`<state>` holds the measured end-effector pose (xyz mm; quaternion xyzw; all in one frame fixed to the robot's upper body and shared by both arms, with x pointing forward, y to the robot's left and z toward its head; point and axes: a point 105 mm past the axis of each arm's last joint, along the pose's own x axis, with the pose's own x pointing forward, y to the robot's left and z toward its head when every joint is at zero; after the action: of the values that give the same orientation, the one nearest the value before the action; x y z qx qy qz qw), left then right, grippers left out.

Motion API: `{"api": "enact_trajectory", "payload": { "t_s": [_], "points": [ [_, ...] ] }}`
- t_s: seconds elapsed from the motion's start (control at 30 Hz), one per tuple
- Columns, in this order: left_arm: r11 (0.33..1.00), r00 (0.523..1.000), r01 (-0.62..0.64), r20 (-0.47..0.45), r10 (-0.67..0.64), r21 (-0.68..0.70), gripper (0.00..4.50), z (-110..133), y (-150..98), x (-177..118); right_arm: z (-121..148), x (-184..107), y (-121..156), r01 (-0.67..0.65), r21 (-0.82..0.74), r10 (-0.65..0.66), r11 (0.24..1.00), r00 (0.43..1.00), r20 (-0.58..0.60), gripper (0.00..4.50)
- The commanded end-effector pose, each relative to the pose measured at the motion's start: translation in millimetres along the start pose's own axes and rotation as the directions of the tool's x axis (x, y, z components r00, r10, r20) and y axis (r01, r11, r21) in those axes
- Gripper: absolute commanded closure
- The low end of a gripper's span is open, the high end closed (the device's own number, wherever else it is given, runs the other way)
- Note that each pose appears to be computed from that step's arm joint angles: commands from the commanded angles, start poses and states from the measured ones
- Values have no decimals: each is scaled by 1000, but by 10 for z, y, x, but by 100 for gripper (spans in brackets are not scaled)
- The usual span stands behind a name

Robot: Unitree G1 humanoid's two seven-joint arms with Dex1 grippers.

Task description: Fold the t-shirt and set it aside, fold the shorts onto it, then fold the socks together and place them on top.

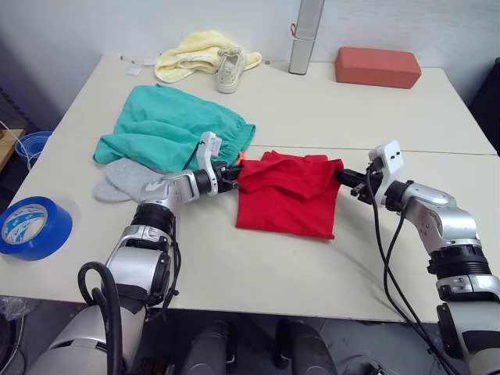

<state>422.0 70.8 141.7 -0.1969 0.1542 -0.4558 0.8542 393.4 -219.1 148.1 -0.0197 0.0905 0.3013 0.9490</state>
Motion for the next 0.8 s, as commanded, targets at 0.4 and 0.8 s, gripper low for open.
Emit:
{"api": "enact_trajectory", "payload": {
  "t_s": [0.4,0.8],
  "points": [
    [955,976,-50,219,-17,293,158,496,-104,-126,216,-342,-110,53,19,-54,998,992,116,98],
    [650,998,-4,47,-48,760,2,368,-242,-838,203,-670,1164,-414,-481,475,773,880,7,0]
  ]
}}
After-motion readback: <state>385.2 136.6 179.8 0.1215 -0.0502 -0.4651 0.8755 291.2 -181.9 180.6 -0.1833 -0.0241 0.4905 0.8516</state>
